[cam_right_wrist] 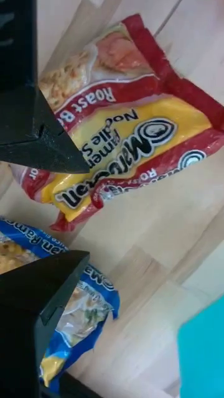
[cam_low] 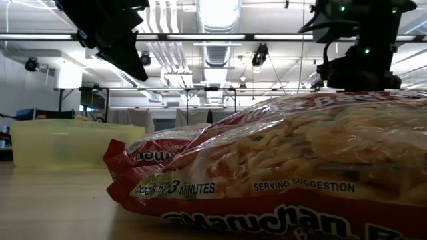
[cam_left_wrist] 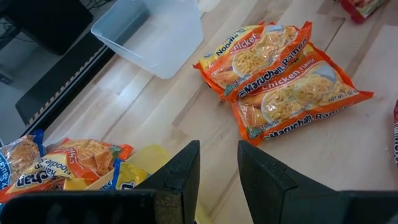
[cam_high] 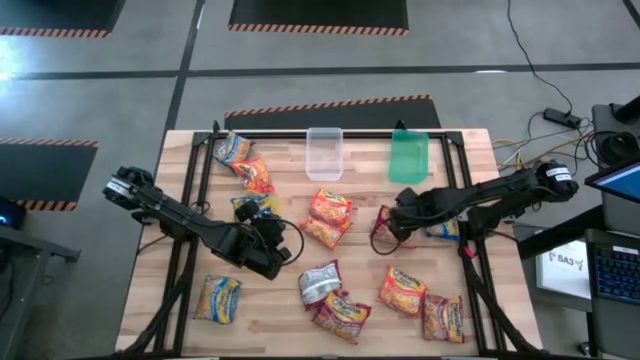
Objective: Sort Maruchan noodles
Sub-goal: Put the red noodle pack into the green bin
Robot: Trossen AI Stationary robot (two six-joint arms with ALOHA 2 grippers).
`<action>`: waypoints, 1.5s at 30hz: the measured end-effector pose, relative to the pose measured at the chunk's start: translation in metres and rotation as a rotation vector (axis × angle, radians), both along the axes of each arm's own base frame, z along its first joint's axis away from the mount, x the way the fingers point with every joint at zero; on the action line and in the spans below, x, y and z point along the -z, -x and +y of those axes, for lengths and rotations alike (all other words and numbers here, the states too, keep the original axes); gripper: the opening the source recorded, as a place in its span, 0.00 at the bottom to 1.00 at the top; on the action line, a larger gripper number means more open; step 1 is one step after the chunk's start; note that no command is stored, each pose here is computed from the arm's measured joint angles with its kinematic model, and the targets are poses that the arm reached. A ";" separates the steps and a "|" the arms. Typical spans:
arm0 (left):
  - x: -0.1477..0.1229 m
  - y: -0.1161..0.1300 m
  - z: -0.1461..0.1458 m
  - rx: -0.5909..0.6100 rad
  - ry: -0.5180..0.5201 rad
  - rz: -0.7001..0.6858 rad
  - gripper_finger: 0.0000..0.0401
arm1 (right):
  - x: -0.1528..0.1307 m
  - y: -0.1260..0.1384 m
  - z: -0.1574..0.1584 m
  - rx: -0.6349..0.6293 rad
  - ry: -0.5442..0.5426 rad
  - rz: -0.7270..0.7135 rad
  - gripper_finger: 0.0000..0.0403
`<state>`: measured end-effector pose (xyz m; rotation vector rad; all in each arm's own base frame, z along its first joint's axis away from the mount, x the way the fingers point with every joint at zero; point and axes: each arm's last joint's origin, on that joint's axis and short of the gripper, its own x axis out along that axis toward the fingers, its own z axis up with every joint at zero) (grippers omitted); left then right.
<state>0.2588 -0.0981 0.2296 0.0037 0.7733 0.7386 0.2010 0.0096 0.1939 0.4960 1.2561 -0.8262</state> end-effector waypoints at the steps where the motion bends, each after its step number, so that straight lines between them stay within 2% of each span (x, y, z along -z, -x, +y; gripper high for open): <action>1: 0.000 0.000 0.000 0.000 0.000 0.000 0.23 | 0.000 -0.001 -0.001 -0.005 -0.001 -0.005 0.51; 10: 0.000 0.000 0.000 0.000 0.000 -0.001 0.23 | 0.001 -0.007 -0.020 -0.053 -0.021 -0.021 0.51; 15: 0.000 0.000 0.000 0.000 0.000 -0.001 0.23 | 0.010 -0.017 -0.028 -0.103 -0.117 -0.073 0.51; 24: 0.000 0.000 0.000 0.000 -0.001 0.002 0.23 | 0.039 -0.030 -0.041 -0.185 -0.177 0.028 0.51; 30: 0.000 0.000 0.000 0.000 -0.001 0.003 0.23 | 0.051 -0.040 -0.043 -0.258 -0.192 0.024 0.50; 34: 0.000 0.000 0.000 0.000 -0.001 0.003 0.23 | 0.054 -0.042 -0.043 -0.282 -0.194 0.024 0.41; 42: 0.000 0.000 0.000 0.000 -0.001 0.002 0.23 | 0.043 -0.039 -0.043 -0.292 -0.178 -0.009 0.11; 45: 0.000 0.000 0.000 0.000 -0.001 0.002 0.23 | 0.037 -0.037 -0.042 -0.294 -0.172 -0.035 0.04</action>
